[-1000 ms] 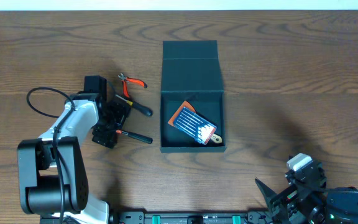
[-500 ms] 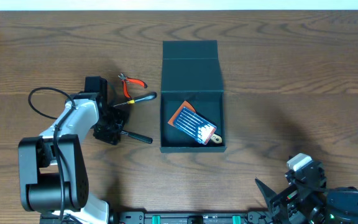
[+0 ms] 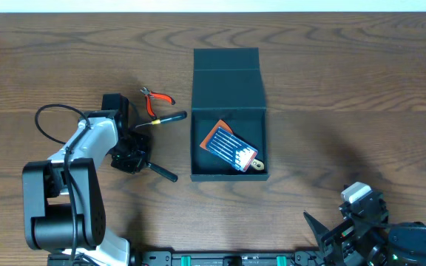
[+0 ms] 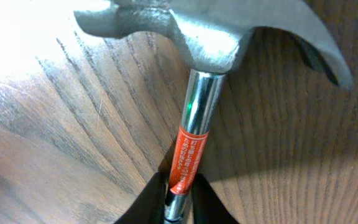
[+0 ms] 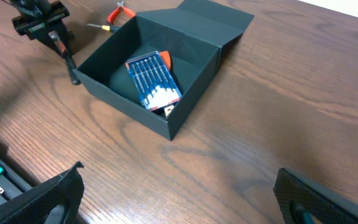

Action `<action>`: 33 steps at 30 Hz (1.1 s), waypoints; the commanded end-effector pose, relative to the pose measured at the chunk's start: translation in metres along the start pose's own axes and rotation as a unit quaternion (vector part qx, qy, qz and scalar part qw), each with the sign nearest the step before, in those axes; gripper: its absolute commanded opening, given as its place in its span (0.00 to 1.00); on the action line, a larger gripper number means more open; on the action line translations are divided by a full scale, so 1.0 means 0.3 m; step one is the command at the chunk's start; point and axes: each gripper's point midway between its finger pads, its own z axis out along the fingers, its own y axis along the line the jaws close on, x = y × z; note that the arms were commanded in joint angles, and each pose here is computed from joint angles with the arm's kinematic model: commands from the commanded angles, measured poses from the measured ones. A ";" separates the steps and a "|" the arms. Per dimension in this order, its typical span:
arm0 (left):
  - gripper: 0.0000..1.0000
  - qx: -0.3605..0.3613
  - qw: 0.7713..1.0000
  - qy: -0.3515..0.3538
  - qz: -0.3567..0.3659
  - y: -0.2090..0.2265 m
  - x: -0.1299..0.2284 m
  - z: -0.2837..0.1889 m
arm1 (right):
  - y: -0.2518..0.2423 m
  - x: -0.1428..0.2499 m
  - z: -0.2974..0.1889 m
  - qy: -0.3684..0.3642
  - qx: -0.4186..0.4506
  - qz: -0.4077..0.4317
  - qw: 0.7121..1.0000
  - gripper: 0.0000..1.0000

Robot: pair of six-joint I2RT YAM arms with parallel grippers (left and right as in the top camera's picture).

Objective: Pack container
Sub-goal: 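Carry the hammer with the left gripper and lower it into the box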

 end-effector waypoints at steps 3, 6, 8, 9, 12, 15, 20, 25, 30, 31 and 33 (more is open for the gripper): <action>0.08 -0.004 1.000 -0.001 -0.005 -0.001 -0.010 0.004 | -0.004 0.001 -0.001 0.000 0.004 0.010 1.000 0.99; 0.06 0.004 1.000 -0.005 -0.003 -0.013 -0.015 0.004 | -0.004 0.001 -0.001 0.000 0.004 0.010 1.000 0.99; 0.05 0.011 1.000 -0.007 -0.002 -0.024 -0.019 0.001 | -0.004 0.001 -0.001 0.000 0.004 0.010 1.000 0.99; 0.06 0.015 1.000 -0.009 -0.001 -0.029 -0.020 -0.002 | -0.004 0.001 -0.001 0.000 0.004 0.010 1.000 0.99; 0.06 0.027 1.000 -0.013 0.002 -0.041 -0.020 -0.021 | -0.004 0.001 -0.001 0.000 0.004 0.010 1.000 0.99; 0.06 0.048 0.999 -0.023 0.007 -0.058 -0.019 -0.064 | -0.004 0.001 -0.001 0.000 0.004 0.010 1.000 0.99; 0.06 0.103 0.993 -0.048 0.019 -0.093 -0.009 -0.174 | -0.004 0.001 -0.001 0.000 0.004 0.010 1.000 0.99; 0.06 0.163 0.983 -0.075 0.037 -0.121 0.016 -0.300 | -0.004 0.001 -0.001 0.000 0.004 0.010 1.000 0.99; 0.06 0.204 0.974 -0.082 0.047 -0.150 0.080 -0.380 | -0.004 0.001 -0.001 0.000 0.004 0.010 1.000 0.99; 0.06 0.209 0.973 -0.082 0.055 -0.161 0.097 -0.391 | -0.004 0.001 -0.001 0.000 0.004 0.010 1.000 0.99; 0.06 0.219 0.969 -0.082 0.079 -0.193 0.138 -0.414 | -0.004 0.001 -0.001 0.000 0.004 0.010 1.000 0.99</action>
